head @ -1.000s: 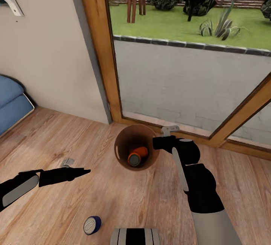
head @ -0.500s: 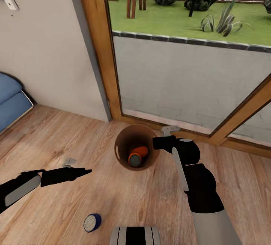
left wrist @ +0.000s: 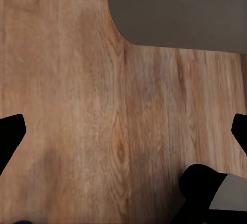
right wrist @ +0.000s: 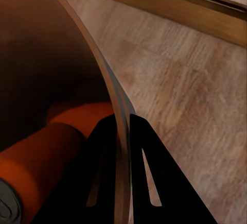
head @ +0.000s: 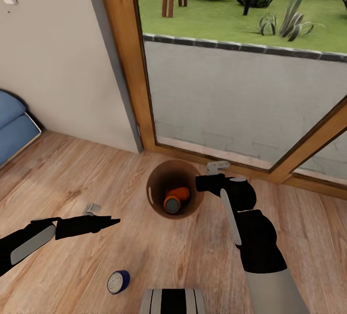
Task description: Put the three can of soda from the living room inside the tash can in the kitchen.
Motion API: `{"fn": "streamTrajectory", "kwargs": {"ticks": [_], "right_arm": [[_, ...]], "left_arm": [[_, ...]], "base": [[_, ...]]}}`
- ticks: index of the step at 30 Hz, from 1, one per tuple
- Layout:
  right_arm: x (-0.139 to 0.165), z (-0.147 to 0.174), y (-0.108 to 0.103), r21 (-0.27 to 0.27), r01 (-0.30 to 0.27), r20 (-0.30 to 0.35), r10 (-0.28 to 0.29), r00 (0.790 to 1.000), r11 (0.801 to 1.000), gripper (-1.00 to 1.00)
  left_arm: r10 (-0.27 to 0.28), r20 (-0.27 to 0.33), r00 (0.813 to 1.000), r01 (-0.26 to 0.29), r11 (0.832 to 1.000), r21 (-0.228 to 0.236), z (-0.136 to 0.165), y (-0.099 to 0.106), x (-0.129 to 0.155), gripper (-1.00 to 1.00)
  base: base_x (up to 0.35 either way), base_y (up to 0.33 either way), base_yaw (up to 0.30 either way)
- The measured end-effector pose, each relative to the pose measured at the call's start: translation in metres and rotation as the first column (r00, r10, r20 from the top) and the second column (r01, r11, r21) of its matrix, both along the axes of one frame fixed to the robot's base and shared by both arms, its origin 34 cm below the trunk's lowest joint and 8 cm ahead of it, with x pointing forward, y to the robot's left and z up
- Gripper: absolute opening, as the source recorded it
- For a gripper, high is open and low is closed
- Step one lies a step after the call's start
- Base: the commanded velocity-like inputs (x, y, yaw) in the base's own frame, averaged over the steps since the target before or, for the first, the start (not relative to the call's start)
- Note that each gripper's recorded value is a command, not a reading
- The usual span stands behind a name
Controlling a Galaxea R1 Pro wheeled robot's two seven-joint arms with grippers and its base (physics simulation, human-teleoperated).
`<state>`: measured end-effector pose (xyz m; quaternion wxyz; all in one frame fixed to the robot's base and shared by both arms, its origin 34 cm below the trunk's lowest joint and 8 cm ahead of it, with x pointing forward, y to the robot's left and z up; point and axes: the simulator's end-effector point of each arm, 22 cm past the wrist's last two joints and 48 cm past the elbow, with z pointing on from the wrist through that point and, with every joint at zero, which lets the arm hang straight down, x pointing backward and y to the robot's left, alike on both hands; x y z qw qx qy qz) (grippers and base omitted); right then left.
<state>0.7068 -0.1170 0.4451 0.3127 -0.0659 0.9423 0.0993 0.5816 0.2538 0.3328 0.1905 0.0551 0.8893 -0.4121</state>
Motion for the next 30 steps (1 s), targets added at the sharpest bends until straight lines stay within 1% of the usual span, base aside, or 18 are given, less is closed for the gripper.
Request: {"fn": "streamTrajectory", "kwargs": {"ticks": [30], "right_arm": [[-0.005, -0.029, 0.0, -0.001, -0.001, -0.048, 0.001, 0.999, 1.0, -1.0]], "left_arm": [[-0.001, -0.046, 0.999, 0.001, 1.0, 0.0, -0.023, 0.0, -0.01, 1.0]], "base": [[0.0, 0.0, 0.0]]}}
